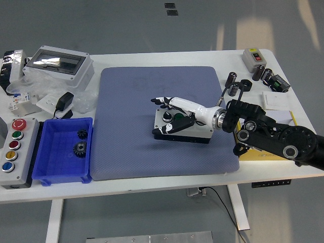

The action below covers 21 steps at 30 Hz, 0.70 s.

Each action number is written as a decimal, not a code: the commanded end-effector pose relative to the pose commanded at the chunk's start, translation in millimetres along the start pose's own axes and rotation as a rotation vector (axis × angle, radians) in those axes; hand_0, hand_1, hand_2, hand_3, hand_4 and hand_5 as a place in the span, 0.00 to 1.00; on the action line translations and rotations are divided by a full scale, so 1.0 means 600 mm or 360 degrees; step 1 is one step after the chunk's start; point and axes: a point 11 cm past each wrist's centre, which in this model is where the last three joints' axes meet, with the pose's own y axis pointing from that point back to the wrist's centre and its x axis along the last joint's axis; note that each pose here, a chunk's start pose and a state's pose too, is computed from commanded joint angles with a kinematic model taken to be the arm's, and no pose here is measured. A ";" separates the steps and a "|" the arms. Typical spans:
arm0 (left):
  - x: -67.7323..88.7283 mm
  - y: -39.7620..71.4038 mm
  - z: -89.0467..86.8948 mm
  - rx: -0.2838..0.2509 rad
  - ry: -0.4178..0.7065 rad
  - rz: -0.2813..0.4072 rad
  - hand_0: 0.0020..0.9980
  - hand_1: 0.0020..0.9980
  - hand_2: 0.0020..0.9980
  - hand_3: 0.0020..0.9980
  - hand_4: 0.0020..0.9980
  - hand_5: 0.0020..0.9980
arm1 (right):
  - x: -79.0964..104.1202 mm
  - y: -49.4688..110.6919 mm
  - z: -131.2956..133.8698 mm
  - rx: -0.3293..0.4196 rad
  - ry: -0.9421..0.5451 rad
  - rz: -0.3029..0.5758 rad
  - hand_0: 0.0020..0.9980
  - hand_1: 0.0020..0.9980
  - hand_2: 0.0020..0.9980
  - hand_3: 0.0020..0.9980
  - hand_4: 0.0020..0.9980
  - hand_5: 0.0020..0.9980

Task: Pick up the button,place it on the desk,press the button,press the button

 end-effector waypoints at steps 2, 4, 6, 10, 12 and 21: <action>0.000 0.000 0.000 0.0000 0.0001 0.0000 0.63 0.57 0.53 0.59 0.55 0.11 | 0.002 0.002 -0.003 0.0011 0.0012 0.0013 0.88 0.95 0.98 1.00 0.95 0.39; -0.001 0.000 0.000 0.0000 0.0001 -0.0001 0.63 0.57 0.53 0.59 0.55 0.11 | 0.007 0.007 -0.004 0.0017 0.0037 0.0052 0.88 0.95 0.98 1.00 0.95 0.39; -0.002 0.000 0.001 -0.0002 0.0002 -0.0003 0.63 0.57 0.53 0.59 0.55 0.11 | 0.017 0.019 -0.001 0.0005 0.0068 0.0134 0.88 0.95 0.98 1.00 0.95 0.39; -0.007 0.000 0.000 -0.0004 0.0008 -0.0009 0.63 0.57 0.53 0.59 0.55 0.11 | 0.051 0.068 0.026 -0.0121 0.0124 0.0341 0.85 0.94 0.98 1.00 0.87 0.36; -0.008 -0.001 -0.005 0.0006 0.0012 -0.0010 0.63 0.57 0.53 0.59 0.55 0.11 | 0.058 0.094 0.046 -0.0239 0.0074 0.0320 0.85 0.94 0.98 1.00 0.87 0.36; -0.012 -0.003 -0.018 0.0038 0.0022 -0.0014 0.63 0.57 0.53 0.59 0.55 0.12 | 0.112 0.218 0.062 -0.0606 -0.0163 0.0133 0.85 0.94 0.97 1.00 0.77 0.32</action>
